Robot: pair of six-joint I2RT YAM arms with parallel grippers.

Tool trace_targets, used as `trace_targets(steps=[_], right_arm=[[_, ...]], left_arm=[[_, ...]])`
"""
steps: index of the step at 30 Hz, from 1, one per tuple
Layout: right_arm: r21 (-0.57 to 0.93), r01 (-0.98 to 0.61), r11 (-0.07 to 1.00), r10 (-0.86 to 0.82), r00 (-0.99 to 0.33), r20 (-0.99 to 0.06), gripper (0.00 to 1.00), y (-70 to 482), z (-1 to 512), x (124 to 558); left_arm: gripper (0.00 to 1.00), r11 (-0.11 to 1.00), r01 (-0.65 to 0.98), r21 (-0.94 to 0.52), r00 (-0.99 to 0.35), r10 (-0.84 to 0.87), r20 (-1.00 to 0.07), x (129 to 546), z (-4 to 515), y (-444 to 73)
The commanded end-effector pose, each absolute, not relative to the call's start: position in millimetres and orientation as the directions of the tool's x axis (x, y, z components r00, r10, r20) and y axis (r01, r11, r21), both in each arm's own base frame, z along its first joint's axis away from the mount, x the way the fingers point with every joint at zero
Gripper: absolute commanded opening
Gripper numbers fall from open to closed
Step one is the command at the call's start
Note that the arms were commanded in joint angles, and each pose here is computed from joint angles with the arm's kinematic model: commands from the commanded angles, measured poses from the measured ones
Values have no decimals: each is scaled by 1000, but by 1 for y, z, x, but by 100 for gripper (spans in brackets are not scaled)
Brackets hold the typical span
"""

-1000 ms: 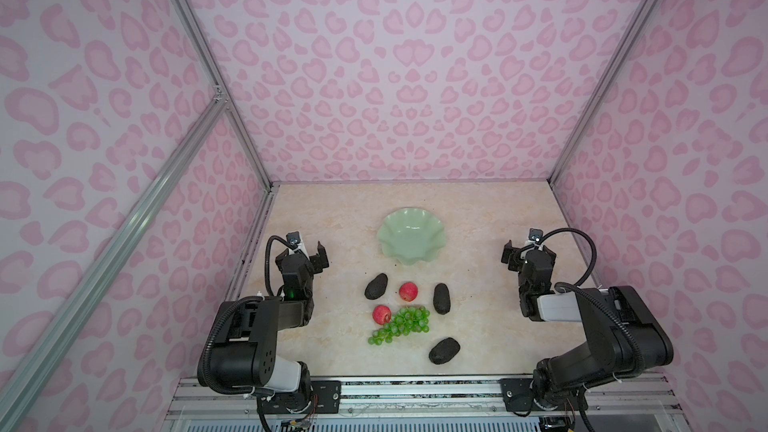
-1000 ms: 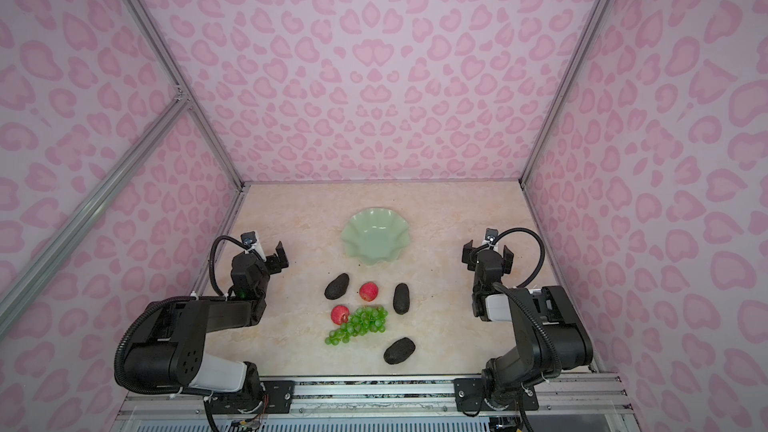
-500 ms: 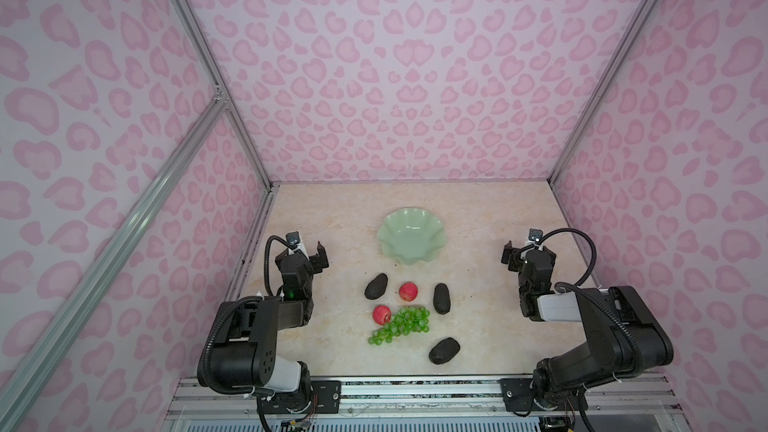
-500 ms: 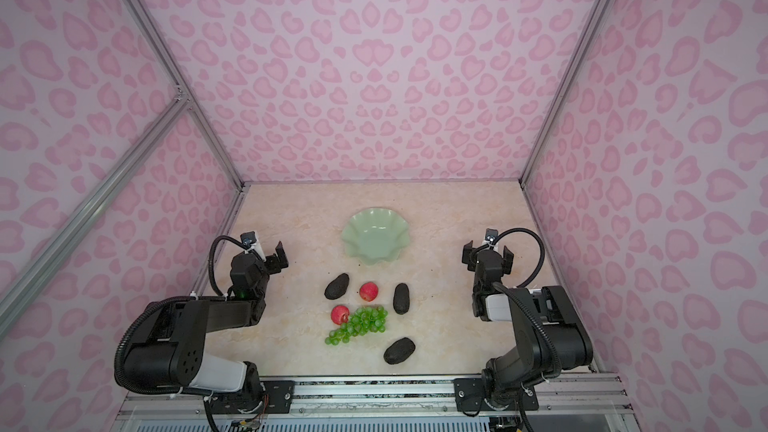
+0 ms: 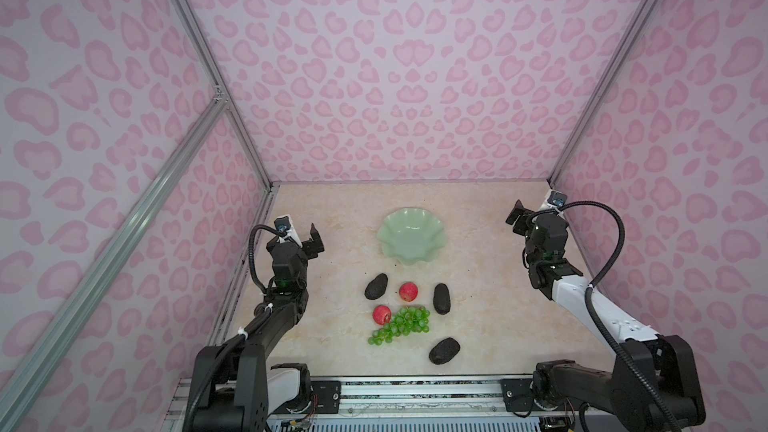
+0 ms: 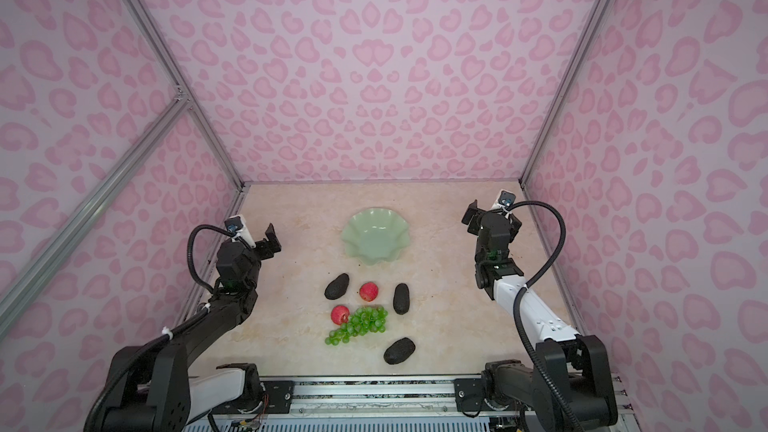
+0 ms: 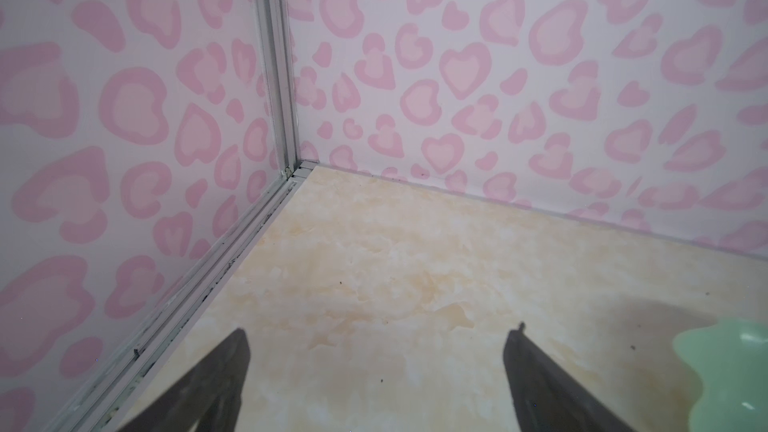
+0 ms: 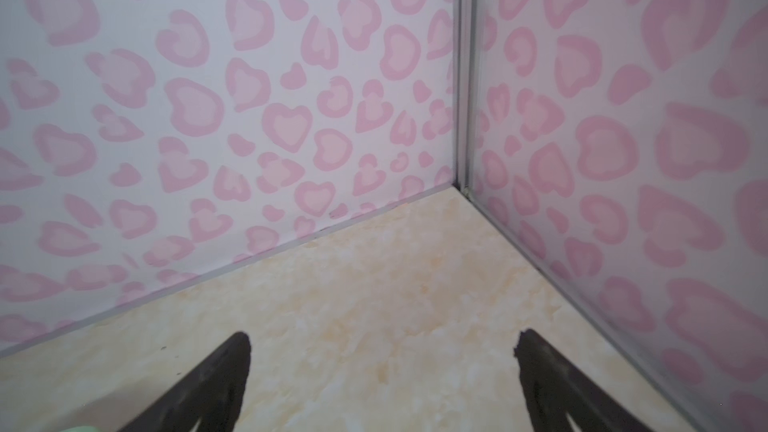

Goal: Place and organize the fake fruits in the fruit bowl
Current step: 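Reach the right gripper to the avocado nearest the bowl and grasp it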

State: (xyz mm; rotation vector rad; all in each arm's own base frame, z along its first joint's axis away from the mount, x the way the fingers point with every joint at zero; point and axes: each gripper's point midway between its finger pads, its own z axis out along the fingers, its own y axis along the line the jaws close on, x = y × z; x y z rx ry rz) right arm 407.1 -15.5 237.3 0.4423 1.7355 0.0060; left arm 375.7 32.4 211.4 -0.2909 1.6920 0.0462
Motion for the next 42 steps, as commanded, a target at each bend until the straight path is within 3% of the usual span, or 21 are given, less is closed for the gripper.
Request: trace_targets(steps=[1, 7, 14, 21, 30, 42], right_arm=[[433, 191, 881, 472, -413, -779, 99, 24, 177, 390], [263, 88, 961, 236, -756, -610, 95, 98, 141, 315], [260, -5, 966, 137, -839, -526, 89, 174, 115, 246], [251, -32, 967, 94, -876, -473, 83, 223, 86, 245], [166, 8, 986, 86, -881, -466, 76, 229, 54, 261], [136, 41, 990, 97, -896, -434, 50, 228, 31, 262]], left_arm=[[96, 923, -272, -273, -168, -324, -931, 354, 212, 34], [97, 906, -282, -315, -191, -375, -907, 306, 234, 33], [98, 906, -246, -344, -159, -388, -908, 273, 252, 28], [100, 907, -209, -365, -179, -402, -898, 263, 252, 20], [99, 911, -218, -351, -183, -391, -902, 255, 251, 22], [99, 907, -238, -349, -196, -396, -897, 255, 245, 24]])
